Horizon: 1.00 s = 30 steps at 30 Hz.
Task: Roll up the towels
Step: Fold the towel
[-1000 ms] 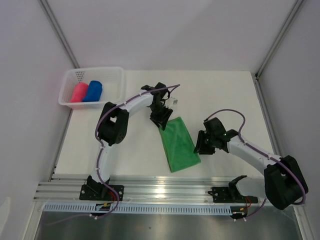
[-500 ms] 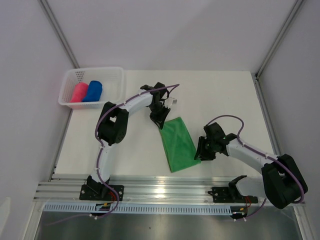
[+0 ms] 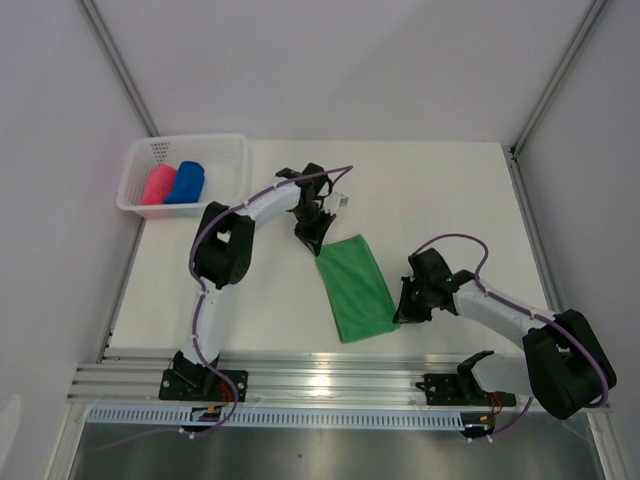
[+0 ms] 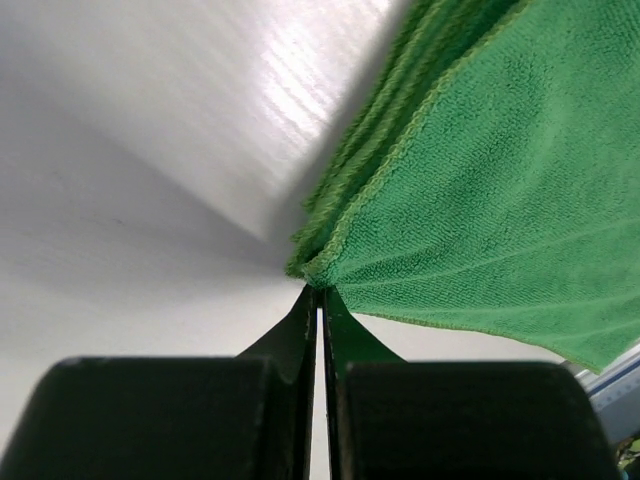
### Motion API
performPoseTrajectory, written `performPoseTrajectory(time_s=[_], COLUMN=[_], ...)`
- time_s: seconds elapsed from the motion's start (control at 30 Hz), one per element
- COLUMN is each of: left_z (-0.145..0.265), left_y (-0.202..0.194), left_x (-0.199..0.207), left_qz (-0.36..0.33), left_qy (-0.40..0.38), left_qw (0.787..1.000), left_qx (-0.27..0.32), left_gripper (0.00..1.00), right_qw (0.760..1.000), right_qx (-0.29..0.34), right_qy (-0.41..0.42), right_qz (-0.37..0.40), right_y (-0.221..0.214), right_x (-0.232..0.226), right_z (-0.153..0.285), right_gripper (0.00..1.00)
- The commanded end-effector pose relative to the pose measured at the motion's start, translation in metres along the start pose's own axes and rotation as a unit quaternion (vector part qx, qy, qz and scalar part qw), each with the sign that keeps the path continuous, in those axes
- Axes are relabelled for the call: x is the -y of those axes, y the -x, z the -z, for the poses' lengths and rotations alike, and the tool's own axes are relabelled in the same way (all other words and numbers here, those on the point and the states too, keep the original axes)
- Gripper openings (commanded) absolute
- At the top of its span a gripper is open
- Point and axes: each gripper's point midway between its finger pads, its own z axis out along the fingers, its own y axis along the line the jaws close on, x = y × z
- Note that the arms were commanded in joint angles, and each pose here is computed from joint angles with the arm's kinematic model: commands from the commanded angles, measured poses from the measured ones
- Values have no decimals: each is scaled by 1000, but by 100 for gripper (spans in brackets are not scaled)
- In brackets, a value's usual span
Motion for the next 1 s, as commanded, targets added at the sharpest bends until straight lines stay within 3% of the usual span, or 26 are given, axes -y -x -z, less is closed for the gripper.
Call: performPoseTrajectory(time_s=[0.0, 0.13, 0.17, 0.2, 0.3, 0.47, 0.6, 0.8, 0.97], left_z=[15, 13, 13, 12, 11, 10, 10, 9, 8], left_y=[15, 15, 15, 15, 14, 15, 15, 12, 10], left_x=[-14, -8, -6, -4, 1, 0, -1, -2, -3], left_qz=[-22, -27, -32, -36, -46, -49, -49, -44, -39], left_qy=[33, 14, 8, 3, -9, -9, -7, -3, -1], left_qw=[999, 999, 999, 999, 999, 999, 999, 999, 999], left_qx=[28, 24, 23, 23, 21, 22, 22, 15, 12], left_gripper=[1, 1, 1, 1, 10, 17, 17, 19, 20], right_qw=[1000, 1000, 1000, 1000, 1000, 991, 972, 962, 964], right_qx=[-18, -16, -19, -18, 3, 105, 181, 198, 177], right_qy=[-2, 17, 22, 24, 12, 22, 59, 72, 79], right_qz=[-7, -2, 1, 5, 26, 82, 136, 175, 184], right_y=[-15, -14, -14, -12, 7, 82, 145, 219, 243], right_x=[6, -3, -5, -6, -9, -39, -68, -92, -99], right_z=[0, 0, 1, 1, 13, 53, 47, 4, -29], right_gripper=[2, 9, 14, 28, 37, 40, 40, 40, 40])
